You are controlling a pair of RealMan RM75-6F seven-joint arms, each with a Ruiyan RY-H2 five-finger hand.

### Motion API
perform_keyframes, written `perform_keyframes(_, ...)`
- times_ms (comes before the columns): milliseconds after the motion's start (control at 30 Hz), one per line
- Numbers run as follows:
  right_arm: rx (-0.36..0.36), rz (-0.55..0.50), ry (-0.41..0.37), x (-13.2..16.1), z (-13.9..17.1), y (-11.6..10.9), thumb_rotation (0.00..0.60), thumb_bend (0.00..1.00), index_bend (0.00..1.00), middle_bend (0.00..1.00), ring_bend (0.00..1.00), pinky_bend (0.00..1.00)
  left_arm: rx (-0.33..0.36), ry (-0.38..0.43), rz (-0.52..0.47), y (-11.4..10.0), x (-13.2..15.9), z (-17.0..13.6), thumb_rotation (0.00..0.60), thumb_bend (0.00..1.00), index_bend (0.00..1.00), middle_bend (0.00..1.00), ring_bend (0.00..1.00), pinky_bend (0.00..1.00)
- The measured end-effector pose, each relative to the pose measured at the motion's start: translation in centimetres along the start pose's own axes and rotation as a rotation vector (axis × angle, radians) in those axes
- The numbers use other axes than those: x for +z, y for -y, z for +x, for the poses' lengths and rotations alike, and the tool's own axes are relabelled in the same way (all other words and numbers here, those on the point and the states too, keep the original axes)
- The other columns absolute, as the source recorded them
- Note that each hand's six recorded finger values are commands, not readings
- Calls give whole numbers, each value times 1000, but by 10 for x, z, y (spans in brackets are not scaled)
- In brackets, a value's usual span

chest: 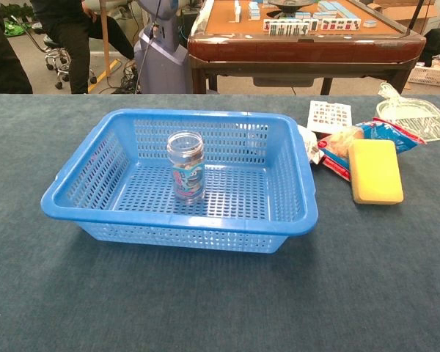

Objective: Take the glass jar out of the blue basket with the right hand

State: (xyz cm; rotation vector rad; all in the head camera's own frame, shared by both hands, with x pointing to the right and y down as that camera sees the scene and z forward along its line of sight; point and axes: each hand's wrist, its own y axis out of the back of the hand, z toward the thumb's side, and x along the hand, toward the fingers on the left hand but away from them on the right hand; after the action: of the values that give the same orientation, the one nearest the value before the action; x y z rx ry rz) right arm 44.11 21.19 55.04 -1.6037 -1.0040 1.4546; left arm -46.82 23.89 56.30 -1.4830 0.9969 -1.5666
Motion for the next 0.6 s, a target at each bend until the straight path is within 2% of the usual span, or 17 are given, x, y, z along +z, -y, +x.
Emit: perform_keyframes(600, 4, -17, -22, 3, 0, -2, 600, 49, 203, 242, 191, 280, 10, 0, 1, -4, 1, -1, 600, 149, 94, 143, 151, 183)
